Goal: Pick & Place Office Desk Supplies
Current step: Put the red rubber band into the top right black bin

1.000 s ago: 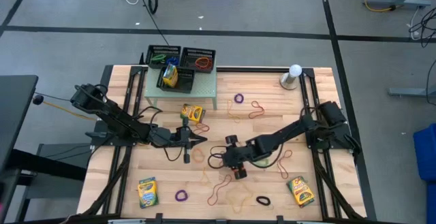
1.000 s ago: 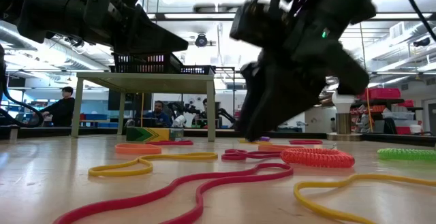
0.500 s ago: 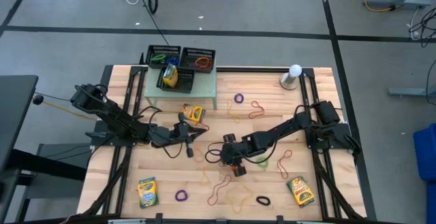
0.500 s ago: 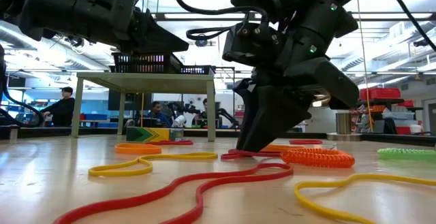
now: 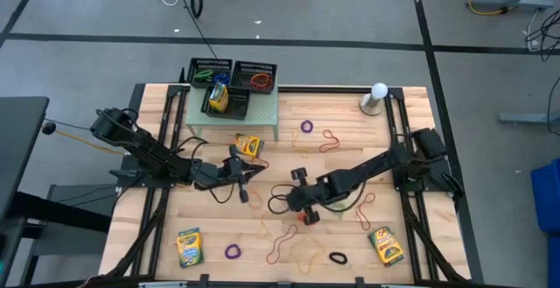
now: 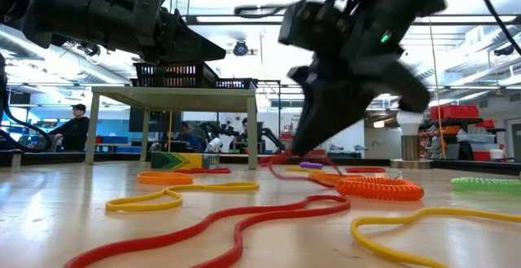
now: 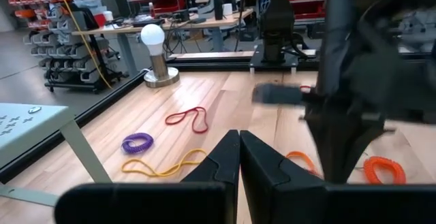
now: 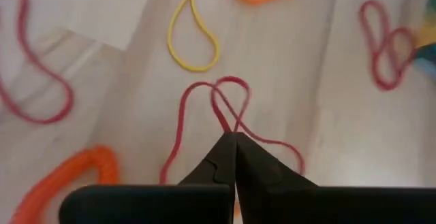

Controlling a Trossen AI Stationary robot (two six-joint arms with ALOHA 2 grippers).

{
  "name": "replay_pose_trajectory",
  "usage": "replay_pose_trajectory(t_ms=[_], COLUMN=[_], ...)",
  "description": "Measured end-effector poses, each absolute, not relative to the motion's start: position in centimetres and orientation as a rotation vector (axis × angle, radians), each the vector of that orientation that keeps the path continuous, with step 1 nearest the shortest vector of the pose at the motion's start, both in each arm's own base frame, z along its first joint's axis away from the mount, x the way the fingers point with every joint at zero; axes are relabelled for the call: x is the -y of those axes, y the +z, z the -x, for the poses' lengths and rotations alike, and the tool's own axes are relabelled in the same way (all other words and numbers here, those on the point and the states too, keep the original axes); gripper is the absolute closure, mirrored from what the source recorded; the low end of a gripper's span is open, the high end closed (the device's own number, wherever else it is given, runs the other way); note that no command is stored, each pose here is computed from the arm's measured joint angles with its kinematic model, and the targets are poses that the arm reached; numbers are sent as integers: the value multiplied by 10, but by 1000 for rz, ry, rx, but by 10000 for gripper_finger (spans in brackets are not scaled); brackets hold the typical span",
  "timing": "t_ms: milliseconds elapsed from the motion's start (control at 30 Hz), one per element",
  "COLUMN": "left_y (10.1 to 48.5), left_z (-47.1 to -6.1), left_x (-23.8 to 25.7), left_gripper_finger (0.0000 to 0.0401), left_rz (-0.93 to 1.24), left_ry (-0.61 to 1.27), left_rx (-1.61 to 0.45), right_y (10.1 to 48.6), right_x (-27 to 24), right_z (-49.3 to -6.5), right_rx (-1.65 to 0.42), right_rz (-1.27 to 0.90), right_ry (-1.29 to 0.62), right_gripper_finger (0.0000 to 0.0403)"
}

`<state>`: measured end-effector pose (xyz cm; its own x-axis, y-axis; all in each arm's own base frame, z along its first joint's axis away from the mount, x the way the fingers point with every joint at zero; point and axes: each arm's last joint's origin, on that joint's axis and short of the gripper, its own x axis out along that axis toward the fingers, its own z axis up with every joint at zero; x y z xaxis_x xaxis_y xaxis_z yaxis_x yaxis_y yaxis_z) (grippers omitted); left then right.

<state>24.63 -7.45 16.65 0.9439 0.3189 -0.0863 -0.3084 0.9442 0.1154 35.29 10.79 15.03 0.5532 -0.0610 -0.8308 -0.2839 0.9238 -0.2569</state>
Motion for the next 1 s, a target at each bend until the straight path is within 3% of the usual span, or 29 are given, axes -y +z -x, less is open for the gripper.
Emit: replay_pose_trajectory(t_ms=[400, 833, 1000], left_y=[167, 167, 166], left_z=[-247, -247, -247], left_x=[75, 75, 75], left_gripper_finger=[381, 381, 381], left_rz=[-100, -101, -105], left_ry=[320, 320, 320], left_rx=[-103, -105, -113], right_y=[232, 278, 312], right_x=[-83, 22, 56], right_z=[-327, -335, -344], right_rx=[-831, -618, -476], right_rz=[413, 264, 220], right_ry=[-73, -471, -579], right_gripper_finger=[401, 401, 400])
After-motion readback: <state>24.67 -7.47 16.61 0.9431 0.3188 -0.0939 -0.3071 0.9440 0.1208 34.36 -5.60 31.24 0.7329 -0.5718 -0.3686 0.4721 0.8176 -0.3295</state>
